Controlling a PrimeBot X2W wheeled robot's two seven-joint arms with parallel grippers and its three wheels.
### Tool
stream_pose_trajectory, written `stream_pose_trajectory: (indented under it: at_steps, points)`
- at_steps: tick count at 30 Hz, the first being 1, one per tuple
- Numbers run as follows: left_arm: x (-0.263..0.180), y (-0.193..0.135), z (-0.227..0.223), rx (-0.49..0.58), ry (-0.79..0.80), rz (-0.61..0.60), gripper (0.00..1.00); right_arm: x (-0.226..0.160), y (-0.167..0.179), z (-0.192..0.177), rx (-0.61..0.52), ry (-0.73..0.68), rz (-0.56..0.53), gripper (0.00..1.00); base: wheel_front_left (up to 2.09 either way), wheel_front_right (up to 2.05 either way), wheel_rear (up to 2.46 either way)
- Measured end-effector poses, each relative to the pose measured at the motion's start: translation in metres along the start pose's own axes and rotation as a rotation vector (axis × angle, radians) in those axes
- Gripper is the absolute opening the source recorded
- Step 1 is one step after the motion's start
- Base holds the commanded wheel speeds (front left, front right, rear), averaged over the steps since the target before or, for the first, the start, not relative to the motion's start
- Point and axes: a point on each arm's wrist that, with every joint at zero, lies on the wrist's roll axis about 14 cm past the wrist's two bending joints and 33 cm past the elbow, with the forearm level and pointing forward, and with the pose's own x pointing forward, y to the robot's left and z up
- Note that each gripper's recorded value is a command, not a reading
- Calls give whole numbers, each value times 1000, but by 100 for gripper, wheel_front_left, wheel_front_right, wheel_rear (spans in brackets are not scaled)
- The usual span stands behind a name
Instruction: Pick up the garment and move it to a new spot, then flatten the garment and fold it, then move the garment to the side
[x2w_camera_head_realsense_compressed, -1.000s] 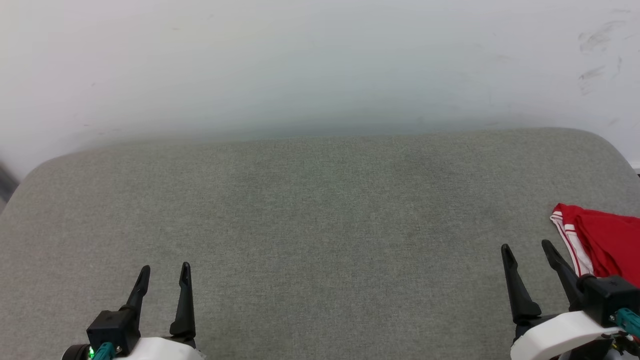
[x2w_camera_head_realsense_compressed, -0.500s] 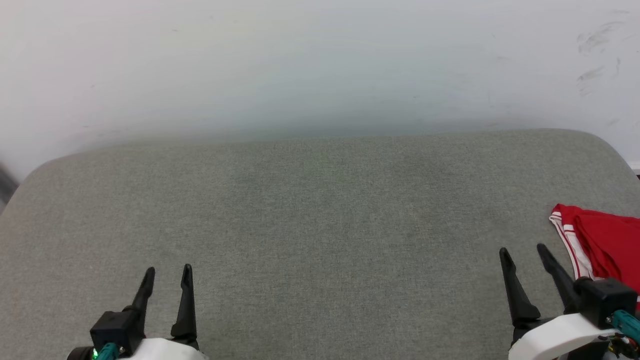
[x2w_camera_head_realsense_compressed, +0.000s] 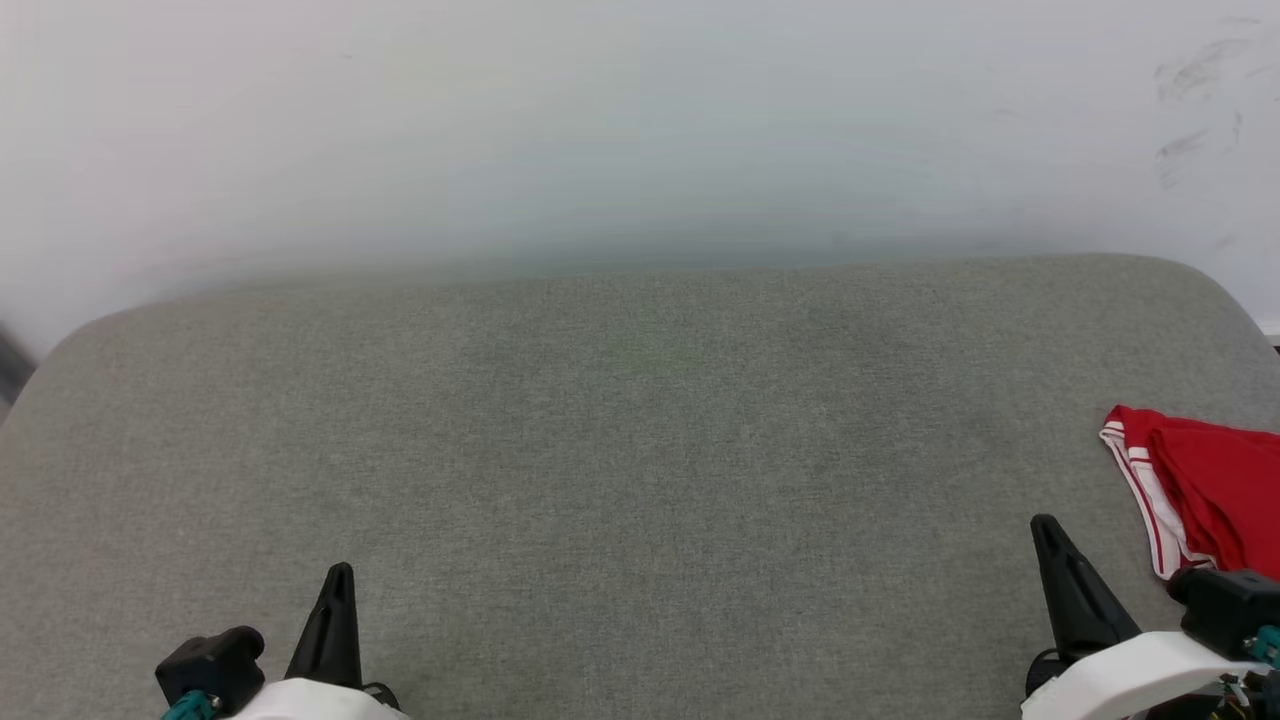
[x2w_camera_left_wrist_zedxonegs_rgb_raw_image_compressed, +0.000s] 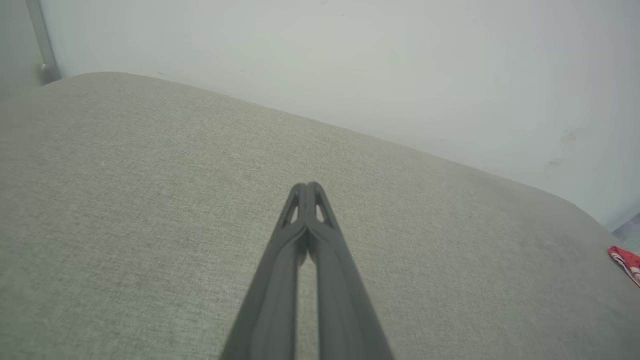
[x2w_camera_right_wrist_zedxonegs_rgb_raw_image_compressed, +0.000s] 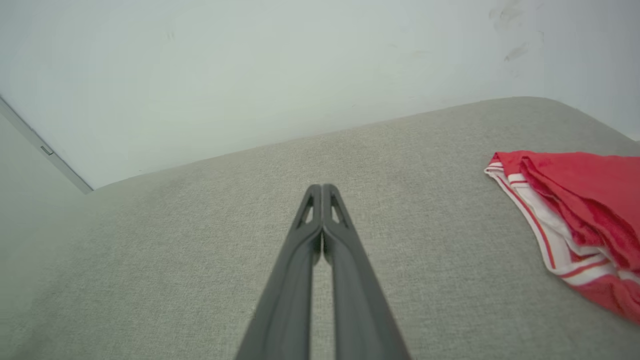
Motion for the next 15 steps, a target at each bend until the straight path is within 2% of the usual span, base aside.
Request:
stream_pose_trajectory:
  at_steps: [15]
  points:
    - [9,4,0,-268,30,31,0,7,-5,-3,280,-4,-14,0,0,0,0]
